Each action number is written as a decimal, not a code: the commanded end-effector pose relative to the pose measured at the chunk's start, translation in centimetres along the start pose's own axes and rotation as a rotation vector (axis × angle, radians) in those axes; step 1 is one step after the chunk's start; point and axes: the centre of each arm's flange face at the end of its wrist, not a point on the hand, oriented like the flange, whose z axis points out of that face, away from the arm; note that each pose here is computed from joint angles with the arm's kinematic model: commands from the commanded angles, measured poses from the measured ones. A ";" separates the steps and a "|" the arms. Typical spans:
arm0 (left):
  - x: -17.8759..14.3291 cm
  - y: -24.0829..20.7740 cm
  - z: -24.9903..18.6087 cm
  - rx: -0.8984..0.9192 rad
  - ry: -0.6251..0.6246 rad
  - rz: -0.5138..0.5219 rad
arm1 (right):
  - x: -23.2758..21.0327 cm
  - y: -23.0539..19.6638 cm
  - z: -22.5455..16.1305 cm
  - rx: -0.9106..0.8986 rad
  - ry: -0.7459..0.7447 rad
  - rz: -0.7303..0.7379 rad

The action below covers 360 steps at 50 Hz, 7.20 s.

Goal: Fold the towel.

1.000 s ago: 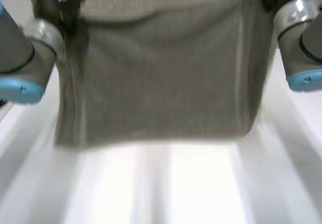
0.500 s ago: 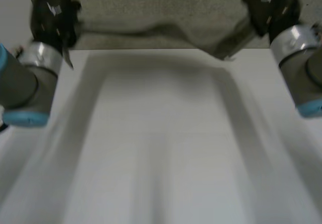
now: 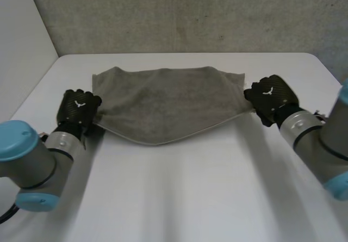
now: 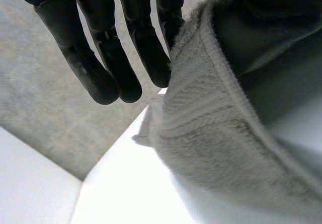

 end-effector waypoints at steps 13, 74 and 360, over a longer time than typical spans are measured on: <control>-5.3 -9.8 -8.5 0.223 -0.086 0.066 | 8.2 -6.4 -9.7 -0.020 0.162 -0.002; 0.1 -0.4 8.7 0.069 0.100 0.025 | 2.5 0.5 8.6 -0.096 0.193 0.029; 4.6 -10.8 -0.2 0.073 0.233 -0.536 | -6.9 -9.1 -0.5 0.092 -0.124 0.493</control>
